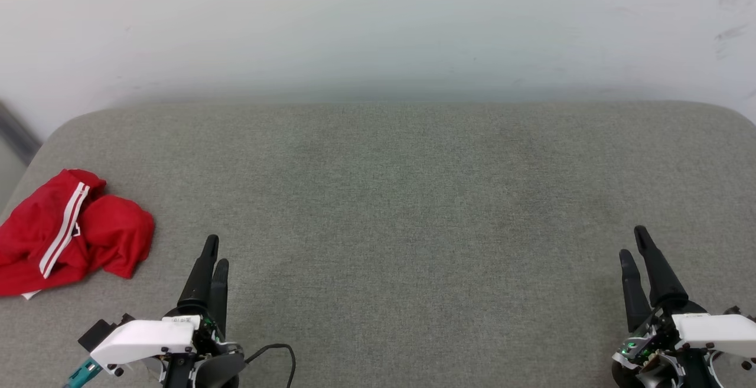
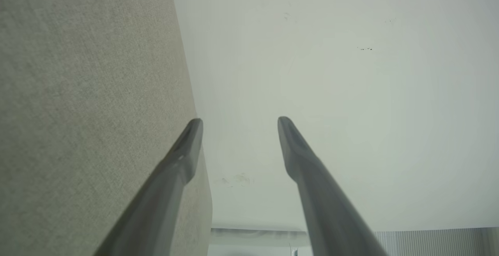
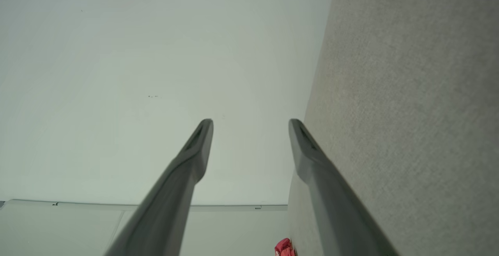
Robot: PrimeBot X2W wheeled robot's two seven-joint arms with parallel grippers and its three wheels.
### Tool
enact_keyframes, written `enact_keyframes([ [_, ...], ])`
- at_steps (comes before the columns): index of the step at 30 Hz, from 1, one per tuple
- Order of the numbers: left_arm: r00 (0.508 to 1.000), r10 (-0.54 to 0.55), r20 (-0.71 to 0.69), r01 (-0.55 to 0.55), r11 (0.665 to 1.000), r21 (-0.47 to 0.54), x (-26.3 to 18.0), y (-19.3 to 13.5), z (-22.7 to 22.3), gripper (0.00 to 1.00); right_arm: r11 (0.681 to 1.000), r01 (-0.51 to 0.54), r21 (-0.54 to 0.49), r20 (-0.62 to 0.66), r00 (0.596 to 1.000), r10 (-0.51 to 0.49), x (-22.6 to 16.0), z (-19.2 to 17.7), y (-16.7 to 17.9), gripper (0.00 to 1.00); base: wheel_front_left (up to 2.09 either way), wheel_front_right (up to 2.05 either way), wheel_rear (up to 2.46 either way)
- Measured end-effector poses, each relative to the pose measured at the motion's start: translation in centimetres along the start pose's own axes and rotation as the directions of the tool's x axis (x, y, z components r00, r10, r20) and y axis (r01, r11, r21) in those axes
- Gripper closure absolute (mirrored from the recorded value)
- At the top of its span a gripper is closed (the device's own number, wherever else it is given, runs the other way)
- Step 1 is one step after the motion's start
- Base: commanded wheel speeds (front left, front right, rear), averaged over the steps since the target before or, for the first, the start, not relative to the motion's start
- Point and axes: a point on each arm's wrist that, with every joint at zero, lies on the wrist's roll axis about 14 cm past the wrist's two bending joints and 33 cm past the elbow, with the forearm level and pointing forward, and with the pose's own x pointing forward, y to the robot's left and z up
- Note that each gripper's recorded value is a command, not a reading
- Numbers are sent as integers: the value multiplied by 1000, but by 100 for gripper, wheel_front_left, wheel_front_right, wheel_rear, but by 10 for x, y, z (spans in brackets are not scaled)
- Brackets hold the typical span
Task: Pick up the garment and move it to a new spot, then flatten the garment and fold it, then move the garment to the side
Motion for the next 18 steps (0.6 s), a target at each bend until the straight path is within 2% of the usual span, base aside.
enact_keyframes([
  [9,999,-36,8,36,997,67,4,-13,-4,0,998,-18,-60,17,1000,19,2,1,7,0,0,0,0],
  [13,999,-53,9,51,988,145,5,-18,-5,0,992,-26,-125,15,999,28,3,0,10,0,0,0,0],
  [18,996,-84,-7,82,960,269,5,-28,-11,0,974,-43,-223,12,999,47,4,-1,16,0,0,0,0],
])
